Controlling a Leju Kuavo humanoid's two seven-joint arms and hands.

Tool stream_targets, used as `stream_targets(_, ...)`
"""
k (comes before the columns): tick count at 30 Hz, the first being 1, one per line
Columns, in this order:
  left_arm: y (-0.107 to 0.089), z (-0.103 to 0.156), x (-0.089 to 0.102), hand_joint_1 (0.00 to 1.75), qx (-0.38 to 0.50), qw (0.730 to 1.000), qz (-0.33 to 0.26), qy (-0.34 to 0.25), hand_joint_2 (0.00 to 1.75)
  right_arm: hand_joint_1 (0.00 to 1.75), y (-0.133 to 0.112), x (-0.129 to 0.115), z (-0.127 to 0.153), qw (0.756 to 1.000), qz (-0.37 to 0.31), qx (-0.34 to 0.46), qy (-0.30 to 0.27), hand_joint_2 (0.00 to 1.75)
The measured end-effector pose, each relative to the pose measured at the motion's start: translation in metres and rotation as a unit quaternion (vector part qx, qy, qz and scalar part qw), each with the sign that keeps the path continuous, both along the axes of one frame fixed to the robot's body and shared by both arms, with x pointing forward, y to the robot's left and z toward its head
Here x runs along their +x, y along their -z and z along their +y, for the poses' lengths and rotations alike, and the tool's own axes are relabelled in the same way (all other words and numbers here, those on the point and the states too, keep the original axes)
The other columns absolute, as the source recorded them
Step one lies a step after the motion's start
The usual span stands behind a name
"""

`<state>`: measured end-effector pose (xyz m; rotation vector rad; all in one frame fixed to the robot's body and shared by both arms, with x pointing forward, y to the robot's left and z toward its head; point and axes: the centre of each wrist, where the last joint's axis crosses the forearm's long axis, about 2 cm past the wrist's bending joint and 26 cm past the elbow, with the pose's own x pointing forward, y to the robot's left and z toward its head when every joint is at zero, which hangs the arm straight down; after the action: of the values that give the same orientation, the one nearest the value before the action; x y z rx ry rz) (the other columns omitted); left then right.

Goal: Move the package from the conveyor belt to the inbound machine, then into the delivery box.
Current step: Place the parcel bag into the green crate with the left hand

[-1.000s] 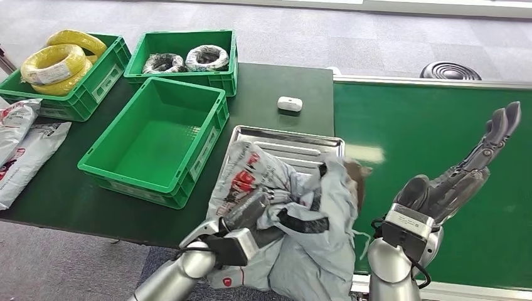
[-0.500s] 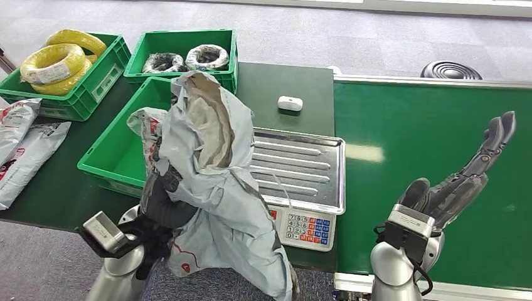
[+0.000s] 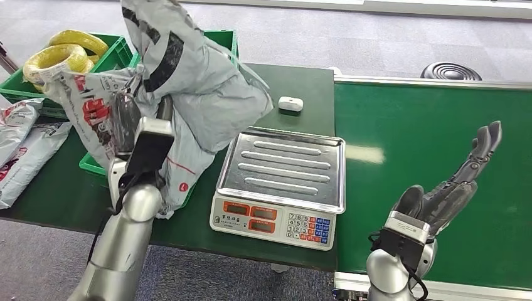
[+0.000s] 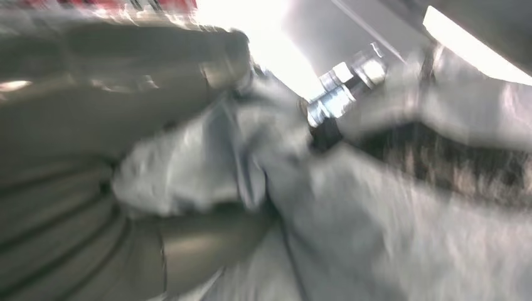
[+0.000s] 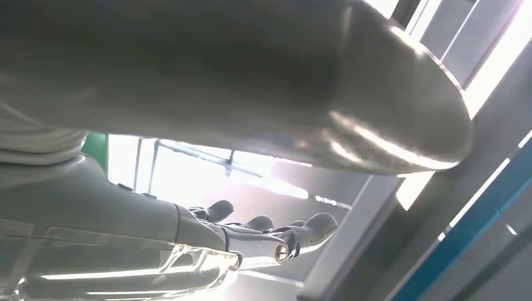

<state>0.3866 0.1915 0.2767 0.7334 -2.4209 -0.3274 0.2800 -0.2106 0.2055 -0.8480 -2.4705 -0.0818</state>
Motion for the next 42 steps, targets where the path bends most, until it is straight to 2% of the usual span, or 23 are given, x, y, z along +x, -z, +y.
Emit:
stream_targets(2, -0.012, -0.005, 0.026, 1.74, 0.023, 0.999, 0.012, -0.026, 1.75, 0.00, 0.003, 0.002, 0.007, 1.000, 0.006, 0.002, -0.011, 0.00)
stream_targets(5, -0.019, -0.013, 0.047, 1.73, 0.046, 0.998, 0.035, -0.037, 1.75, 0.00, 0.006, 0.004, 0.013, 1.000, 0.012, 0.003, -0.021, 0.00)
stream_targets(13, -0.009, -0.038, 0.065, 1.68, 0.121, 0.985, 0.109, -0.051, 1.75, 0.00, 0.007, 0.009, 0.020, 0.999, 0.023, 0.005, -0.033, 0.00)
stream_targets(14, -0.005, -0.043, 0.065, 1.44, 0.131, 0.983, 0.118, -0.048, 1.75, 0.00, 0.007, 0.009, 0.021, 0.999, 0.024, 0.005, -0.034, 0.00)
stream_targets(17, 0.009, -0.056, 0.064, 0.19, 0.157, 0.975, 0.154, -0.041, 1.75, 0.00, 0.007, 0.010, 0.022, 0.999, 0.027, 0.004, -0.036, 0.00)
stream_targets(18, 0.016, -0.059, 0.063, 0.00, 0.166, 0.970, 0.171, -0.041, 1.75, 0.00, 0.008, 0.010, 0.023, 0.999, 0.028, 0.004, -0.037, 0.00)
stream_targets(25, 0.084, -0.064, 0.043, 0.00, 0.210, 0.931, 0.294, -0.060, 1.75, 0.00, 0.013, 0.006, 0.025, 0.998, 0.038, -0.002, -0.040, 0.00)
stream_targets(28, 0.105, -0.061, 0.034, 0.00, 0.218, 0.919, 0.323, -0.060, 1.75, 0.00, 0.017, 0.003, 0.025, 0.998, 0.043, -0.003, -0.039, 0.00)
stream_targets(32, 0.115, -0.059, 0.030, 0.00, 0.224, 0.912, 0.338, -0.058, 1.75, 0.00, 0.018, 0.001, 0.025, 0.998, 0.044, -0.004, -0.038, 0.00)
stream_targets(38, 0.117, -0.060, 0.029, 0.00, 0.230, 0.912, 0.334, -0.056, 1.75, 0.00, 0.018, 0.001, 0.025, 0.998, 0.046, -0.005, -0.037, 0.00)
stream_targets(42, 0.115, -0.063, 0.028, 1.75, 0.230, 0.925, 0.298, -0.040, 1.75, 0.00, 0.018, 0.001, 0.025, 0.998, 0.047, -0.007, -0.036, 0.00)
